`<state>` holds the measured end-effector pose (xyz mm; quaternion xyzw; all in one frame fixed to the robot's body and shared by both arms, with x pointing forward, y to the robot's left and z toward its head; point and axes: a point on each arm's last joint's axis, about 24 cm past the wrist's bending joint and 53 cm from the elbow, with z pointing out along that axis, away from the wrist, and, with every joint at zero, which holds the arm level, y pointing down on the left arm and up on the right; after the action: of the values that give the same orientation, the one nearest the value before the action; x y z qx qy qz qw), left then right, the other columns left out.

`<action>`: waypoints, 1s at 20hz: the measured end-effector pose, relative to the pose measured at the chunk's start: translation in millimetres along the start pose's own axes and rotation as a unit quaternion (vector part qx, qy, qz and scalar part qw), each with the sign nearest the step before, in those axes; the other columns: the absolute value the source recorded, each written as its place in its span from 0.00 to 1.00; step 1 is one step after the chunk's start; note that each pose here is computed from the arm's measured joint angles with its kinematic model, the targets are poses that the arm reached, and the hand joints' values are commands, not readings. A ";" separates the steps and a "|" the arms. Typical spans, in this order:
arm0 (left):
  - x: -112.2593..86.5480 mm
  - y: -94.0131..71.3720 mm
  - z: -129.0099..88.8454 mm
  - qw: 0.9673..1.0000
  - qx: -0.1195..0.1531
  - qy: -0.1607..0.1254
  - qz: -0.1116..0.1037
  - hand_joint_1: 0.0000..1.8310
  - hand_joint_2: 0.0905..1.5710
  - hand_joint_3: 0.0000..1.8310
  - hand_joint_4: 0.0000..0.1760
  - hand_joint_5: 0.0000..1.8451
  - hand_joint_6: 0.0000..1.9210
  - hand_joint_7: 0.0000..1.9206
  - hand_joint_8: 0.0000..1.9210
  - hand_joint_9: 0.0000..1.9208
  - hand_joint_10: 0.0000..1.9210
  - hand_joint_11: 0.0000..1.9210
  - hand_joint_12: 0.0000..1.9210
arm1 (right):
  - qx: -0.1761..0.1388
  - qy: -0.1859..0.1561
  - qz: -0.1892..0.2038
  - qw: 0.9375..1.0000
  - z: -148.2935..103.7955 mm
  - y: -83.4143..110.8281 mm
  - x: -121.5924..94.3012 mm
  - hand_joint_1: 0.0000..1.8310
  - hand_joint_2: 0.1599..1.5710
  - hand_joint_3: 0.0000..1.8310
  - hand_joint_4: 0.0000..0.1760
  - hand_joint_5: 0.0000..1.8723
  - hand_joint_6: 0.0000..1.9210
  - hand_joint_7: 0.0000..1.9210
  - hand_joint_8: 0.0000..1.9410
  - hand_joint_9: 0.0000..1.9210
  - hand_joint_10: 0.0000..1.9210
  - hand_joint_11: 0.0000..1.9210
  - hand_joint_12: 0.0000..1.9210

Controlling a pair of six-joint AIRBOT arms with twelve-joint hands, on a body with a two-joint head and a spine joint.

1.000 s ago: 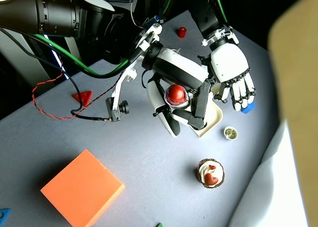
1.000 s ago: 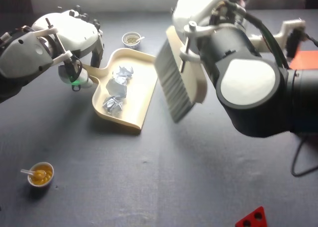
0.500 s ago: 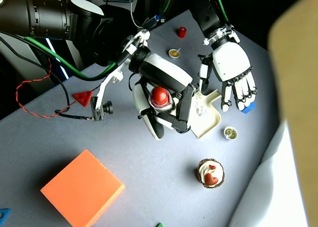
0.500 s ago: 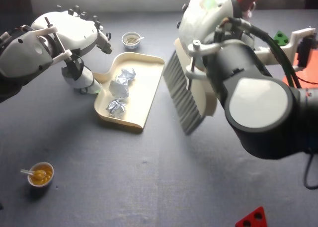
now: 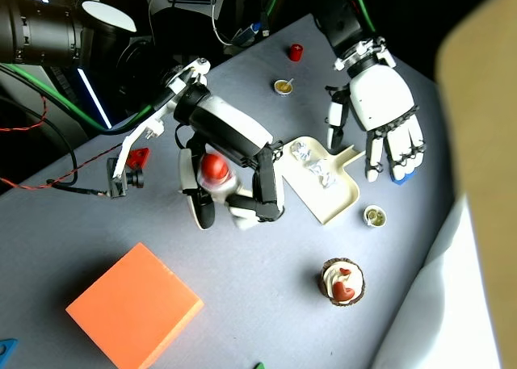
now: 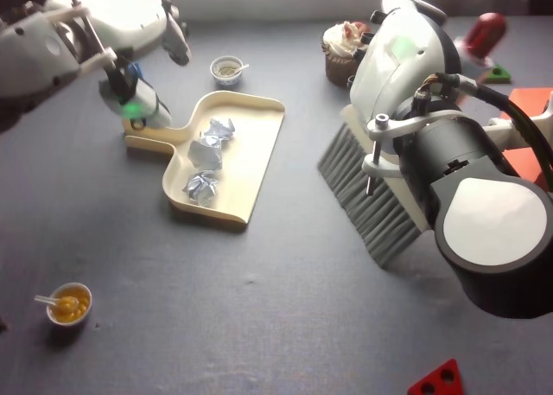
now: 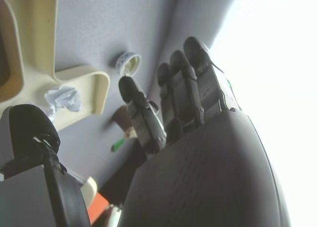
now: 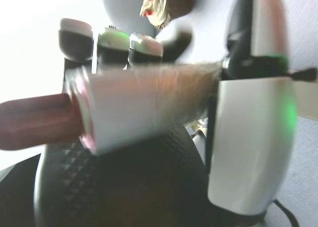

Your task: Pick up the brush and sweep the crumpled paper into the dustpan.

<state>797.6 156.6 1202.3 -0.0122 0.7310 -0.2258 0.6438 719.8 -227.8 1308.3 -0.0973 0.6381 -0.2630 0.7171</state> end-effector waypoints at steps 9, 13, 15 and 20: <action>-23.2 -28.3 -8.7 0.999 0.021 -0.011 -0.025 0.50 0.59 0.00 0.57 0.42 0.00 0.16 0.00 0.13 0.00 0.06 0.21 | -0.052 0.014 0.039 0.998 -2.4 0.9 14.0 0.35 0.34 0.00 0.00 0.04 0.00 0.04 0.00 0.01 0.00 0.00 0.00; -21.6 -46.4 -13.1 0.999 0.037 -0.009 -0.036 0.50 0.60 0.00 0.58 0.41 0.00 0.14 0.00 0.12 0.00 0.05 0.21 | -0.138 -0.002 0.138 0.981 -15.0 -9.4 1.4 0.34 0.33 0.00 0.00 0.04 0.00 0.03 0.00 0.00 0.00 0.00 0.00; -27.8 -40.7 -14.2 0.999 0.031 -0.017 -0.038 0.50 0.60 0.00 0.58 0.39 0.00 0.15 0.00 0.12 0.00 0.05 0.21 | -0.192 0.001 0.196 0.961 -22.6 -5.5 -0.9 0.32 0.36 0.00 0.00 0.01 0.00 0.01 0.00 0.00 0.00 0.00 0.00; -28.0 -41.2 -15.5 0.999 0.031 -0.016 -0.040 0.49 0.60 0.00 0.62 0.40 0.00 0.17 0.00 0.14 0.00 0.07 0.21 | -0.325 0.016 0.247 0.913 -46.8 12.1 0.2 0.35 0.37 0.01 0.00 0.04 0.01 0.02 0.00 0.00 0.00 0.00 0.00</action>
<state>776.5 133.1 1243.8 -0.0251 0.7118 -0.2739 0.6462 677.6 -208.5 1294.5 -0.1598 0.7033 0.1427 0.6778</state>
